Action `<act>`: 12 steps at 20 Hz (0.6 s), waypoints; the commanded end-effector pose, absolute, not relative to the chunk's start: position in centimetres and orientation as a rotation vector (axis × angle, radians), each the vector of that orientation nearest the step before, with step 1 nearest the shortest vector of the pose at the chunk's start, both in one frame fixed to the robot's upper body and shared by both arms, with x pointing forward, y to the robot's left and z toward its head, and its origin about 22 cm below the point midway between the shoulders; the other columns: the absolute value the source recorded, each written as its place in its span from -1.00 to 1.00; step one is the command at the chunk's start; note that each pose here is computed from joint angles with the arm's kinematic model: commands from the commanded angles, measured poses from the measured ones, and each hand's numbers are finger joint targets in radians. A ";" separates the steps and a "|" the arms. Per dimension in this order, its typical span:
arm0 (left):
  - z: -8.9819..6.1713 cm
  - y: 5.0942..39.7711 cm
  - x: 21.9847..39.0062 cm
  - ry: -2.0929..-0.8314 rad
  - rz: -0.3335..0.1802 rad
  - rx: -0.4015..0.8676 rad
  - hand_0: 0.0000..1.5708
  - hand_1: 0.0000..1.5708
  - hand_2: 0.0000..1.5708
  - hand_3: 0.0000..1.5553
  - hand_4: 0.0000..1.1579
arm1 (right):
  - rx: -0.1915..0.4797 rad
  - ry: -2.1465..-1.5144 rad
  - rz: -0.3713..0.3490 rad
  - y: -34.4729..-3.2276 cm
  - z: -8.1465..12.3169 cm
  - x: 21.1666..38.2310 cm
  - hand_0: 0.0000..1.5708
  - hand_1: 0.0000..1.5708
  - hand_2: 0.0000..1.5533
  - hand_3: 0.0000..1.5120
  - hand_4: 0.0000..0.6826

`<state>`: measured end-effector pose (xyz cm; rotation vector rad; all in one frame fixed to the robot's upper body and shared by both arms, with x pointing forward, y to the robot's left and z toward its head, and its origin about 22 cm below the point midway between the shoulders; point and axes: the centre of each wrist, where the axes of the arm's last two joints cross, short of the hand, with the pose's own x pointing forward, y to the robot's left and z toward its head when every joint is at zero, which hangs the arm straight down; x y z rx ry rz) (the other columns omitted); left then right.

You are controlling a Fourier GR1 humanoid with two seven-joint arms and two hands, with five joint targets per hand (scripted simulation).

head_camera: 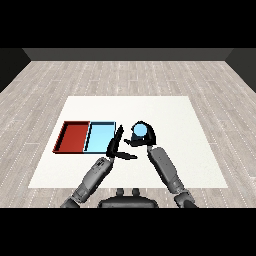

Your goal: Pick the blue can and put it in the blue box

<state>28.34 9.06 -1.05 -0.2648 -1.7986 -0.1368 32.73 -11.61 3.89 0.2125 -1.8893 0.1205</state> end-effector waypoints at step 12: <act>-2.8 7.1 28.3 -1.749 -0.132 -0.292 -1.00 -1.00 -1.00 -1.00 -1.00 | 0.260 -1.918 0.118 -10.7 4.3 31.1 0.82 0.82 0.88 0.82 0.64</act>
